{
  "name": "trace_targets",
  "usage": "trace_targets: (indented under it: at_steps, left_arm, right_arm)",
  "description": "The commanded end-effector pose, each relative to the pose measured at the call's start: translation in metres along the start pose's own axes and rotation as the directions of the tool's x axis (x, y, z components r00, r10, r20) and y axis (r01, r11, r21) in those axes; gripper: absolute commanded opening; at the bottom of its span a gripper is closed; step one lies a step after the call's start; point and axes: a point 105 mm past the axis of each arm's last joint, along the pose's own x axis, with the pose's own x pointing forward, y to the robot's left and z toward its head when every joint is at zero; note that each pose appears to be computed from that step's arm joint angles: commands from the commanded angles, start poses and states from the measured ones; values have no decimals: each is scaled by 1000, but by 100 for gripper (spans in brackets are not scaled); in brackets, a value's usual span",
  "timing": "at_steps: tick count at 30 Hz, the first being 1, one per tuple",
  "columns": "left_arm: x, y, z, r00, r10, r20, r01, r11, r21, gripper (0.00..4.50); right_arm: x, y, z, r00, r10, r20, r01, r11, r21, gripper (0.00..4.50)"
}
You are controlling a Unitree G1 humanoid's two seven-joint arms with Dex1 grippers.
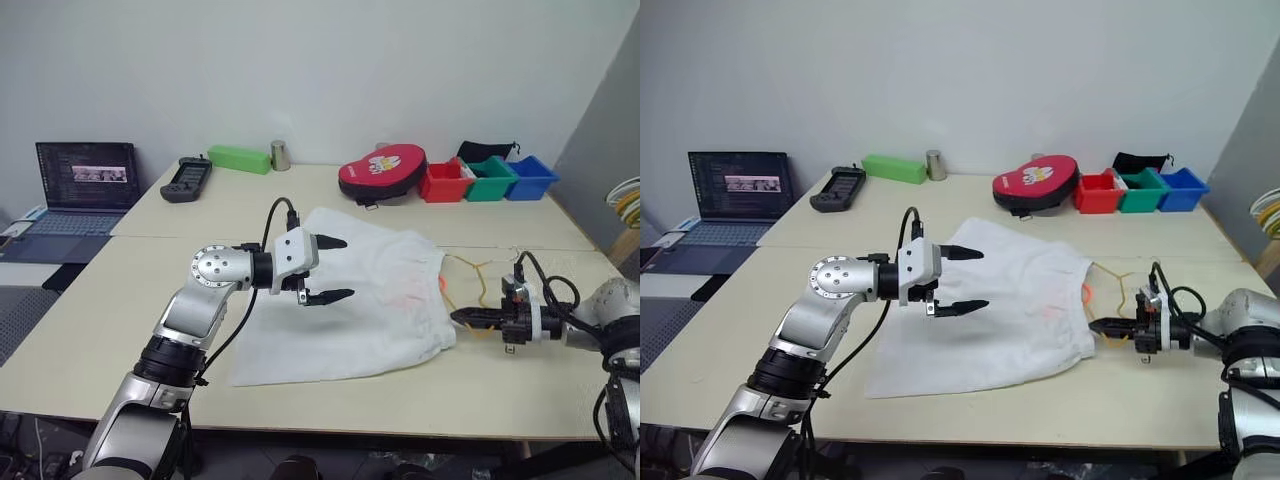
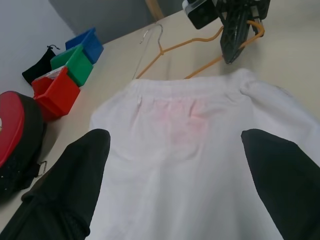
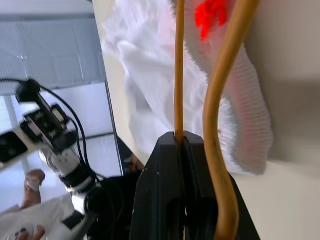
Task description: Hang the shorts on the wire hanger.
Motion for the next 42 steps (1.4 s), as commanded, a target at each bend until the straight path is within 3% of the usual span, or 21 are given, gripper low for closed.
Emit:
trace_targets:
  at_steps: [1,5,7,9,11,12,15,18,24,31,38,42]
  left_arm:
    - [3,7,13,1000,4,24,-5,998,58,448]
    - [-2,11,13,1000,14,22,-15,998,58,448]
    - [-7,22,17,999,41,34,-42,998,37,448]
    - [-13,39,25,996,74,52,-75,997,17,448]
    - [-20,59,33,991,119,57,-120,992,25,448]
    - [-23,66,34,989,134,57,-136,990,31,448]
    - [-41,102,49,976,214,48,-217,972,85,448]
    - [-51,116,52,980,200,2,-198,968,151,448]
    - [-52,134,46,977,199,-80,-175,956,234,448]
    - [-37,133,35,976,137,-171,-79,947,311,448]
    - [-23,129,32,972,97,-214,-11,928,371,448]
    - [-14,119,19,956,49,-288,74,913,400,448]
  right_arm:
    - [2,14,19,998,-20,60,32,977,-213,0]
    - [8,40,23,994,-79,74,107,829,-549,0]
    - [11,57,21,988,-123,94,153,679,-718,0]
    - [15,73,18,979,-154,135,193,472,-860,0]
    - [17,76,20,960,-192,203,256,317,-913,0]
    - [18,74,20,953,-204,225,276,278,-920,0]
    - [21,69,38,875,-227,427,435,-19,-900,0]
    - [25,72,44,831,-200,519,491,-175,-854,0]
    - [32,85,52,773,-129,621,572,-283,-770,0]
    - [47,112,34,777,-37,629,545,-460,-701,0]
    - [56,119,22,783,-18,621,526,-514,-678,0]
    - [56,129,16,776,14,630,516,-587,-624,0]
